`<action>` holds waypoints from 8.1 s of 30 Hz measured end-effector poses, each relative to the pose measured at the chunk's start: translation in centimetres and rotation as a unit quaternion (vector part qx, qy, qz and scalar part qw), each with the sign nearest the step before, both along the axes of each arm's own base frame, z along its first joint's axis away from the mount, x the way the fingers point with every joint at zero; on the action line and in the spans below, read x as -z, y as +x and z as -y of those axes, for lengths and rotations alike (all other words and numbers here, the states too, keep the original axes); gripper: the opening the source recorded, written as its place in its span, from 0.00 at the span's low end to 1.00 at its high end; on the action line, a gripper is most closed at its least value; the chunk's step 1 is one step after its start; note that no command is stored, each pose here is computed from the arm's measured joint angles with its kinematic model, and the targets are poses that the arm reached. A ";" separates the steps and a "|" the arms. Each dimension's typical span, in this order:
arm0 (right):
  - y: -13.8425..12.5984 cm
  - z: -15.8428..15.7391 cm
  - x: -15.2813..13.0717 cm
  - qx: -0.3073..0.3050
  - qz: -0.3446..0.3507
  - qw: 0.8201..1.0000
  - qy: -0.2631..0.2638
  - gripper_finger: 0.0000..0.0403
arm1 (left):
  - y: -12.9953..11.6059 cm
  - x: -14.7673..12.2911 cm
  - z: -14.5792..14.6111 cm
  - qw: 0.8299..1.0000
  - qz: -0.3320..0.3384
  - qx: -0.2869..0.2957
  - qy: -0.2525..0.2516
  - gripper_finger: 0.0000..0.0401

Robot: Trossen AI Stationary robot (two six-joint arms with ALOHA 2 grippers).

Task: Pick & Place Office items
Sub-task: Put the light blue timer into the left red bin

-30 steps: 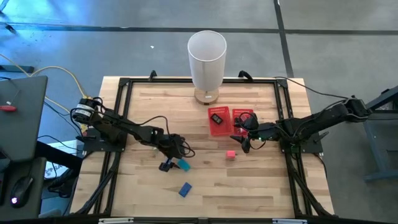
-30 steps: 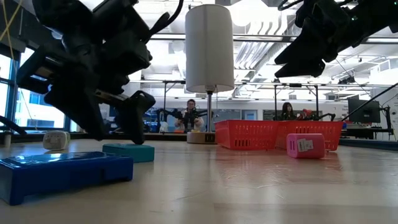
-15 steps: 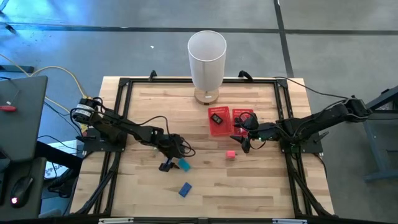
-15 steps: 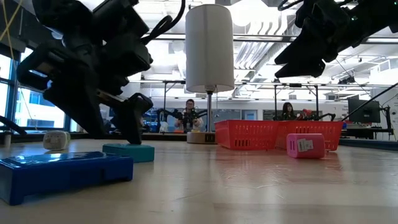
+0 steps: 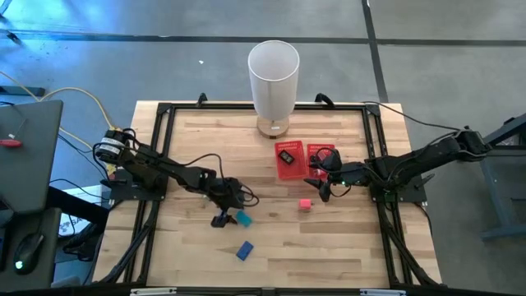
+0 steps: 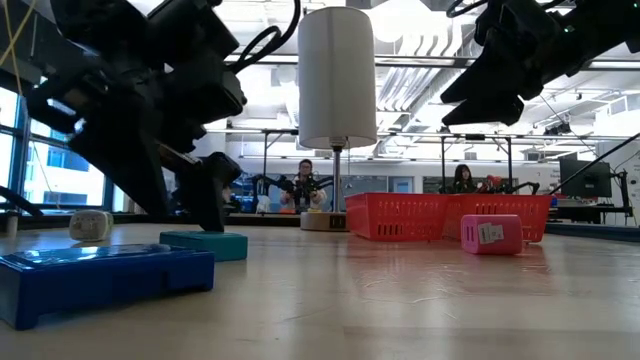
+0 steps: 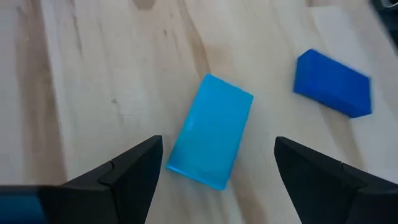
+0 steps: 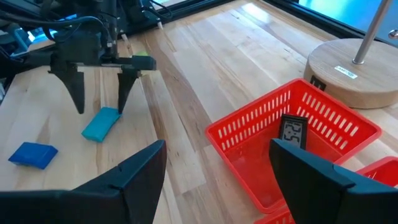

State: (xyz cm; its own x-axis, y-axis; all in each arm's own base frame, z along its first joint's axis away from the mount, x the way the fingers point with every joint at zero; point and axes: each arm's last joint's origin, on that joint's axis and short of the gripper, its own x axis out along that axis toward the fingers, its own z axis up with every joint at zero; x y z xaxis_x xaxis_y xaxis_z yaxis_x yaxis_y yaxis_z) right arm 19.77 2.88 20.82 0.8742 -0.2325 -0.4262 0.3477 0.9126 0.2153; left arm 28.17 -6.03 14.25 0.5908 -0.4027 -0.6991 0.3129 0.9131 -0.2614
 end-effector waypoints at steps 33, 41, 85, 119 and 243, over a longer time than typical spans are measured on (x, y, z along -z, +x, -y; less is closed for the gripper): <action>0.2 -0.2 -0.4 -0.026 0.022 0.999 0.017 0.68 | 0.0 1.8 0.6 0.991 0.004 0.038 0.127 0.75; 0.8 -0.4 0.7 -0.038 -0.009 0.999 0.014 0.68 | -0.2 1.9 0.9 0.988 0.004 0.045 0.148 0.75; 3.2 -4.5 1.8 -0.146 0.060 0.987 0.001 0.68 | 0.7 5.5 3.3 0.991 0.009 0.049 0.122 0.75; 3.1 -6.1 0.1 -0.171 0.144 0.974 0.038 0.68 | -1.8 7.7 3.7 0.991 0.048 0.030 0.120 0.75; 3.1 -6.4 -0.1 -0.204 0.152 0.966 0.041 0.68 | -2.5 3.5 3.6 0.947 0.244 -0.186 0.096 0.37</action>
